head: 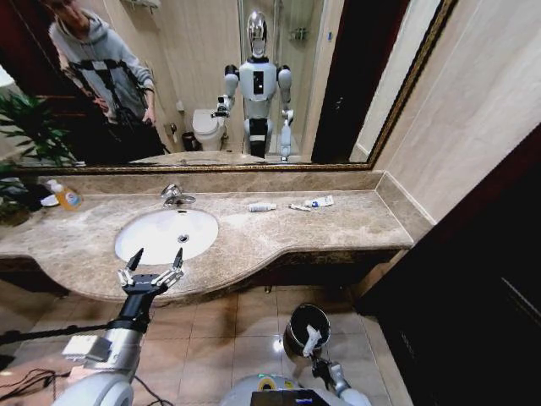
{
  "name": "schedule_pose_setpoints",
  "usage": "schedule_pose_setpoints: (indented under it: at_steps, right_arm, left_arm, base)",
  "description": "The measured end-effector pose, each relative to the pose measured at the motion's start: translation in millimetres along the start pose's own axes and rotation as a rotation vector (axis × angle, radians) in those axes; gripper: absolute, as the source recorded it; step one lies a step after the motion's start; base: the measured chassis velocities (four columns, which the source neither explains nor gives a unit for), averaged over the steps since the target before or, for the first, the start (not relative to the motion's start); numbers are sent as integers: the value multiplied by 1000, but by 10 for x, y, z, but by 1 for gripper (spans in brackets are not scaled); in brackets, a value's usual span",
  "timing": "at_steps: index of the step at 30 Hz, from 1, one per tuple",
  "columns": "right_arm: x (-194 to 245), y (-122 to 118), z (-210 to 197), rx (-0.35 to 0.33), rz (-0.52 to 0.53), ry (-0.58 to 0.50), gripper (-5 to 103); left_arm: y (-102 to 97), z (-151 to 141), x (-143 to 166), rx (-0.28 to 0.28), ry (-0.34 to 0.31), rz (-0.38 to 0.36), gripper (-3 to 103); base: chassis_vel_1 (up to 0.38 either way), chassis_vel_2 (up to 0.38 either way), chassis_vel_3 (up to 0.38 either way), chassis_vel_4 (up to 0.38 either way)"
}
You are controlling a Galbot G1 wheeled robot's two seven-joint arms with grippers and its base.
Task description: Pick up the trash from the sink and place it in the trash bin.
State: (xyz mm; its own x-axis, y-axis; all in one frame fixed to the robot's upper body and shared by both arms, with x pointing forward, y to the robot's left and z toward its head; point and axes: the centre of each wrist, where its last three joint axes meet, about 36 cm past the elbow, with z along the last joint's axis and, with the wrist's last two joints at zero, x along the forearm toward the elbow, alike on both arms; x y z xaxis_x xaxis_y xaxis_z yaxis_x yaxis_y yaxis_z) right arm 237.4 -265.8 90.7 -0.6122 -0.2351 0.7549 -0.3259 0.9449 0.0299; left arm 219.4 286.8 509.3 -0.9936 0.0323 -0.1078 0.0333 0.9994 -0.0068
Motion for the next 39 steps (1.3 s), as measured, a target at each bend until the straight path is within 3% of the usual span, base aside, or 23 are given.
schedule_pose_setpoints:
  at_steps: [9,15,25,31,32,34,39]
  right_arm:
    - [-296,-142,-435,43,-11,79,0]
    - [-616,-306,-609,56,37,120,0]
    - [-832,-472,-584,112,31,235,0]
    - [-890,-513,-605,127,42,252,-1]
    - [-899,-525,-615,123,49,253,4]
    - [-900,-536,-621,119,54,252,4]
    - [-861,-598,-566,100,83,245,26]
  left_arm:
    - [0,0,0,0,0,0,100]
    - [0,0,0,0,0,0,100]
    - [0,0,0,0,0,0,100]
    - [0,0,0,0,0,0,100]
    - [0,0,0,0,0,0,100]
    - [0,0,0,0,0,0,100]
    - [0,0,0,0,0,0,100]
  base:
    - [0,0,0,0]
    - [0,0,0,0]
    - [0,0,0,0]
    - [0,0,0,0]
    - [0,0,0,0]
    - [0,0,0,0]
    - [0,0,0,0]
